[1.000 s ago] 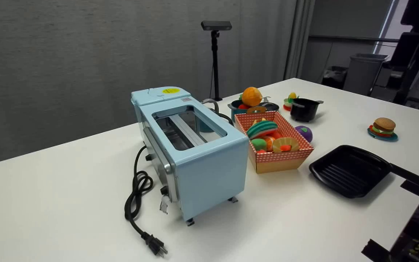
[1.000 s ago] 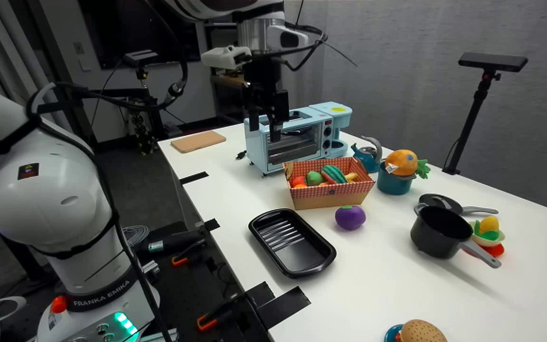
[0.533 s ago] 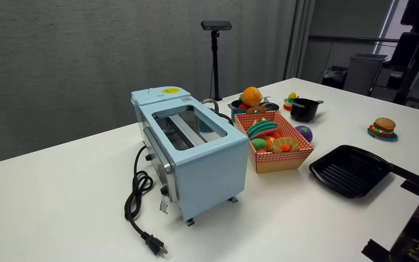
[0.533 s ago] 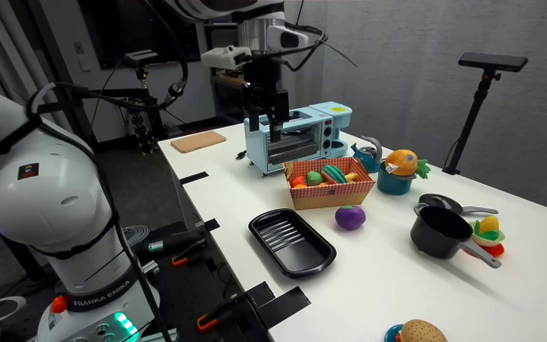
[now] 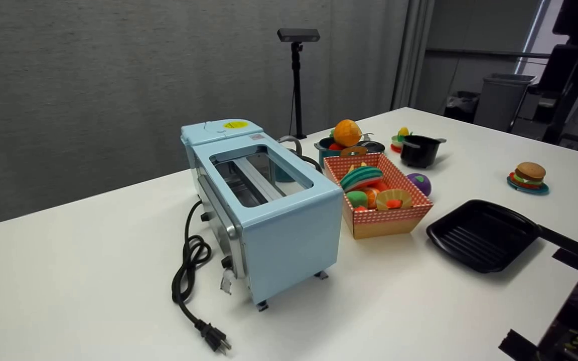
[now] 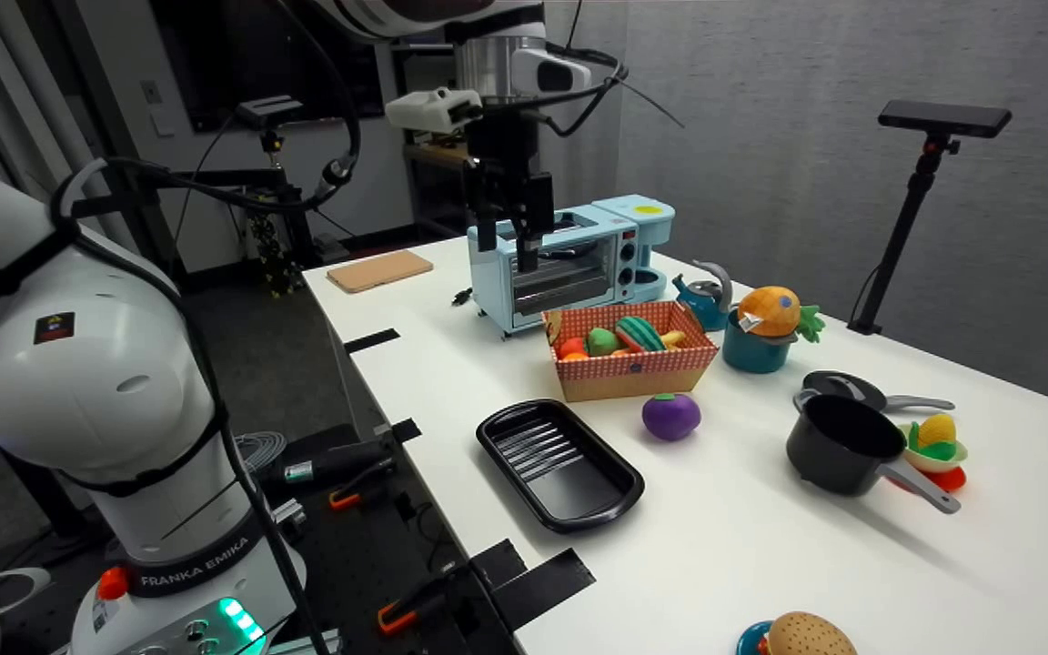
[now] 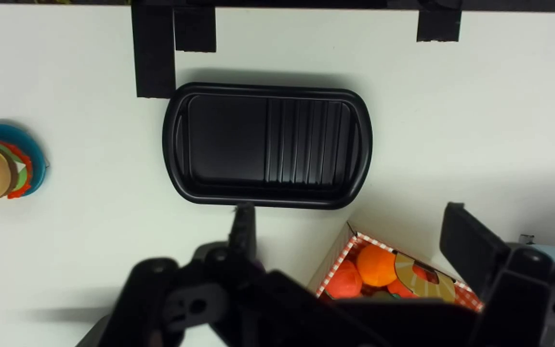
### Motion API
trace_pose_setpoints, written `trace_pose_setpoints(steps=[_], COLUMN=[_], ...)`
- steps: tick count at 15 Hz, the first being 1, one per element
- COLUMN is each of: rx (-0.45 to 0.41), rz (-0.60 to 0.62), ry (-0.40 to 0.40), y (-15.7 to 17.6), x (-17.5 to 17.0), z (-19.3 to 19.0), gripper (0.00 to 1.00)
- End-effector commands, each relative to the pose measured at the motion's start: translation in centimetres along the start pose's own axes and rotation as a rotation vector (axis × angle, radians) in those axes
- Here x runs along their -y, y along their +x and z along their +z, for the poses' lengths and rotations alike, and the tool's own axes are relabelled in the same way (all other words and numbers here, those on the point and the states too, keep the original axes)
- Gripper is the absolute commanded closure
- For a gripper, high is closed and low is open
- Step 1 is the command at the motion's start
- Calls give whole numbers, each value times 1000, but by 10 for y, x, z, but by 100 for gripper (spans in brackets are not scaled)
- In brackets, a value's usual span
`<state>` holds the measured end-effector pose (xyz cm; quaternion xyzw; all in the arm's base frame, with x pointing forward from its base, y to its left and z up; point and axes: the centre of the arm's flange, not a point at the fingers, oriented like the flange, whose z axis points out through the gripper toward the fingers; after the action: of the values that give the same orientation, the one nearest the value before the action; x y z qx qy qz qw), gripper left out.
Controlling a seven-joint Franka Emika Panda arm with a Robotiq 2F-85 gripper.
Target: Remove the watermelon plushie from the basket and put it on the counter
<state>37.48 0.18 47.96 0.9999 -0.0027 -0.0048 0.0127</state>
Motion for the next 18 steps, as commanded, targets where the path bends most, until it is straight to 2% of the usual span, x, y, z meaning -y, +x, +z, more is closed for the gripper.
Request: trace_pose_setpoints(steps=[1, 2, 3, 18], rx=[0, 29, 4, 12], rz=[0, 6, -1, -2], ry=[0, -43, -7, -9], y=[0, 5, 1, 2], x=[0, -2, 0, 0], z=[0, 6, 2, 4], gripper=[0, 0, 0, 0])
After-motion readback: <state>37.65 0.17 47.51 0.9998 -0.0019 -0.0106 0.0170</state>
